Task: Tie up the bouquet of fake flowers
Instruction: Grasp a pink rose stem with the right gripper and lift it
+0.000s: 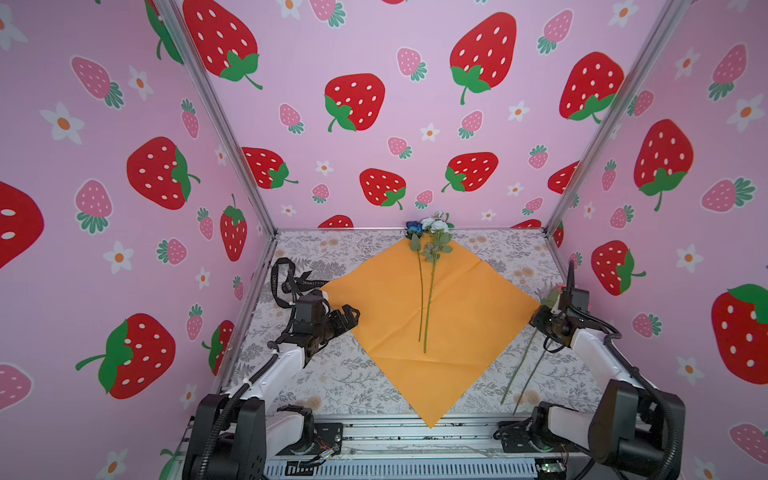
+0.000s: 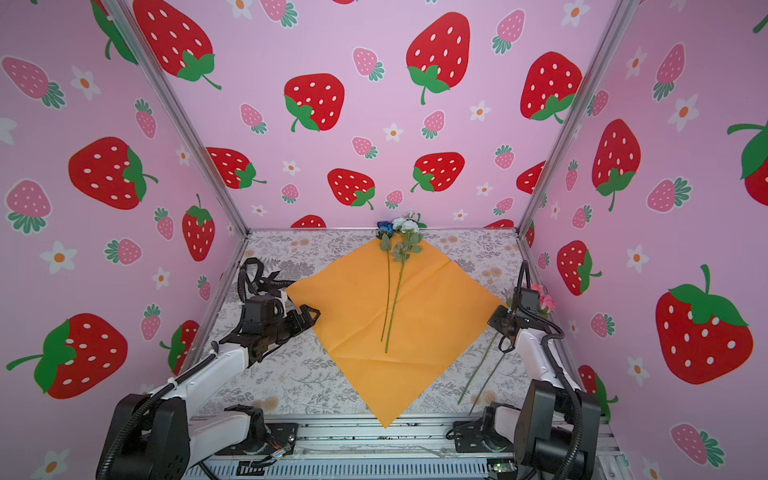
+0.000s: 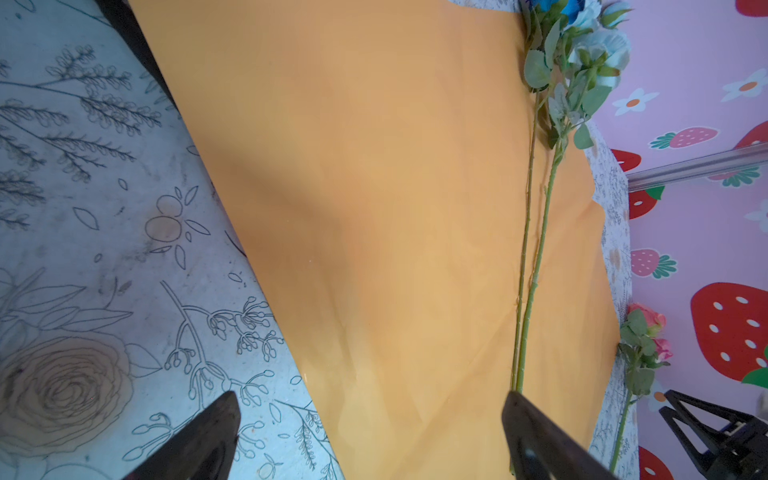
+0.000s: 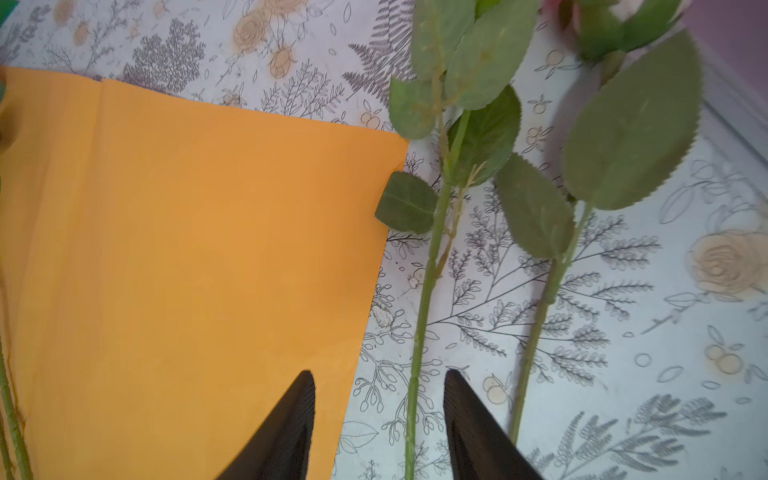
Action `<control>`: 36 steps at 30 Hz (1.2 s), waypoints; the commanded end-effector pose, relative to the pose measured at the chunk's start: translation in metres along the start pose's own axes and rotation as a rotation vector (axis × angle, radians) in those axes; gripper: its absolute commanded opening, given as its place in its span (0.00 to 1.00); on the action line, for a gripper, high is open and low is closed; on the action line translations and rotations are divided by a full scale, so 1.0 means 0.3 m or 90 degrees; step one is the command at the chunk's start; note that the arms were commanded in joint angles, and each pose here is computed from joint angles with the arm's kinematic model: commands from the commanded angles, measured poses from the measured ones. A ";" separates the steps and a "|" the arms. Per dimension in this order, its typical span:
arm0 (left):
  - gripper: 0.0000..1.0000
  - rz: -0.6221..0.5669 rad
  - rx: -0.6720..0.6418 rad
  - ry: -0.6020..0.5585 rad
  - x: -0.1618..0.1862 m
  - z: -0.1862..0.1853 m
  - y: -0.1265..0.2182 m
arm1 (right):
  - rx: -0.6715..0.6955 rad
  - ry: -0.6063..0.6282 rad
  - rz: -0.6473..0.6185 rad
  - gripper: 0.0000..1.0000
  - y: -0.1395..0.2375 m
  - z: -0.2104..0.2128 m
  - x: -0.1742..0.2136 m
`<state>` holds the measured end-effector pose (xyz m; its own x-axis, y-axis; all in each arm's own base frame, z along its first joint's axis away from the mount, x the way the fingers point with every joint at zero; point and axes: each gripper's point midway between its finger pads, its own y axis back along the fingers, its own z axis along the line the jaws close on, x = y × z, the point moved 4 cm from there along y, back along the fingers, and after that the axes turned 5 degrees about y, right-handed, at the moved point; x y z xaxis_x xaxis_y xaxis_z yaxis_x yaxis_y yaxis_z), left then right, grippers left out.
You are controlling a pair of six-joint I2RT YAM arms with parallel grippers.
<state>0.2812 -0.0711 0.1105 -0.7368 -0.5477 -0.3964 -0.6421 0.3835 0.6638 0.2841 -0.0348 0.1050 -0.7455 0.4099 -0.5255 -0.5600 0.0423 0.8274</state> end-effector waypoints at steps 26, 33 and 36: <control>0.99 -0.010 0.004 -0.008 -0.001 -0.015 0.023 | 0.043 -0.012 0.072 0.06 -0.129 -0.026 0.080; 0.99 -0.012 0.006 -0.011 0.001 -0.015 0.025 | -0.007 -0.018 -0.019 0.00 0.020 0.033 -0.043; 0.99 -0.011 0.006 -0.011 0.003 -0.013 0.023 | -0.053 -0.028 -0.057 0.00 0.089 0.081 -0.091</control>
<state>0.2784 -0.0717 0.1158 -0.7327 -0.5454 -0.4070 -0.6508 0.3869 0.6532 0.2934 -0.0308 0.1180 -0.7108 0.4321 -0.5550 -0.5985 0.0428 0.8000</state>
